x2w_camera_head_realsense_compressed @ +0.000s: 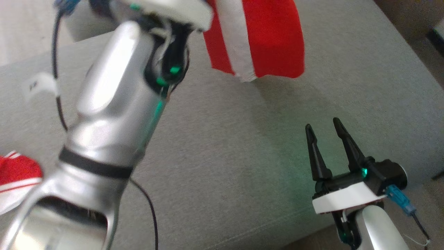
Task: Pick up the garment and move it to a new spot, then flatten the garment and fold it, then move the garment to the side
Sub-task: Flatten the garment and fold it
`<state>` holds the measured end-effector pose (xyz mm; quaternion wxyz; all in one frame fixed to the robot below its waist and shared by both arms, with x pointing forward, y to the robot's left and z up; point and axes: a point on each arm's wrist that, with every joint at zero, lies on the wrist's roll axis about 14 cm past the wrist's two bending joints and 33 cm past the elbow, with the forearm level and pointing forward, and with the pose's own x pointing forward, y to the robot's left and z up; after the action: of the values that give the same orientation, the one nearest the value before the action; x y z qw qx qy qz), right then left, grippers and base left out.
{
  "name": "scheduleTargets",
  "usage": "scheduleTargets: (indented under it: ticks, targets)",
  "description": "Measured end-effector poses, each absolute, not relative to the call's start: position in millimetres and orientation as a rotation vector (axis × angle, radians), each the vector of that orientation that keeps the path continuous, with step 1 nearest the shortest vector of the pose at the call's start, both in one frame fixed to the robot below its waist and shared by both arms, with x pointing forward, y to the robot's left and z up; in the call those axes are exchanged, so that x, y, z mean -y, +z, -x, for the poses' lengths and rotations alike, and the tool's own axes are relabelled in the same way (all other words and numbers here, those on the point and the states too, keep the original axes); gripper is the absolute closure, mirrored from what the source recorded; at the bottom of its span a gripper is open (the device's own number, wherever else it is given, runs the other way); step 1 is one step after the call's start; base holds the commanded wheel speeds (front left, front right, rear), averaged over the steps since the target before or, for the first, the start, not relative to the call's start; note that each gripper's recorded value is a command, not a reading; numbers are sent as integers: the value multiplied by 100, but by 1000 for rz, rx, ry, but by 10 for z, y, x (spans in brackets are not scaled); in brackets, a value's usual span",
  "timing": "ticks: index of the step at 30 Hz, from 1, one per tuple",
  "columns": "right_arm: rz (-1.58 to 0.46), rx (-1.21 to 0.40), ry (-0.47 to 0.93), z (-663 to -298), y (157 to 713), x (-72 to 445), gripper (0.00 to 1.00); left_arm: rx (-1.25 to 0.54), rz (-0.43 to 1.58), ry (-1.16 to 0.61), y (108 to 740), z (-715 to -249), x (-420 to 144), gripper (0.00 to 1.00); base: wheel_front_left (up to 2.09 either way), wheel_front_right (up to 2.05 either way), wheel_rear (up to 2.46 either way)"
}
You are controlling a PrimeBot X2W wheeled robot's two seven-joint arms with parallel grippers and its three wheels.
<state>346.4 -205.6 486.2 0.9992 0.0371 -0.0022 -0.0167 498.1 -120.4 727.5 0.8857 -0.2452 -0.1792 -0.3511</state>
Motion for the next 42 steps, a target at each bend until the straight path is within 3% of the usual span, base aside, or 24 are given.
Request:
scheduleTargets:
  ticks: [5,10,14,15,16,22,29,34,42]
  targets:
    - [-73,-5,34,-3532,4819,1847,0,50,626,-478,6106,-5038,624,100,0,0,0]
    - [-70,-7,103,-3649,4802,1639,0,-284,634,-235,4686,-4547,21,100,0,0,0]
    - [-61,-9,136,-3721,4789,1544,0,-409,626,-159,4175,-4136,-209,100,0,0,0]
    - [-65,-7,143,-3733,4794,1520,0,-423,628,-147,4118,-4068,-248,82,0,0,0]
    - [-71,-4,149,-3742,4804,1498,0,-428,620,-144,4088,-4016,-274,0,0,0,0]
    - [-89,12,175,-3698,4858,1404,0,-402,559,-167,4082,-3805,-351,0,0,0,0]
    - [-94,-1,189,-3607,4820,1347,0,-206,114,-346,4340,-3838,-523,0,0,0,0]
    - [-105,-14,180,-3580,4782,1368,0,-274,-105,-477,4138,-3981,-391,0,0,0,0]
    - [-100,-44,135,-3558,4686,1505,0,-425,-265,-607,3864,-4148,-268,0,0,0,0]
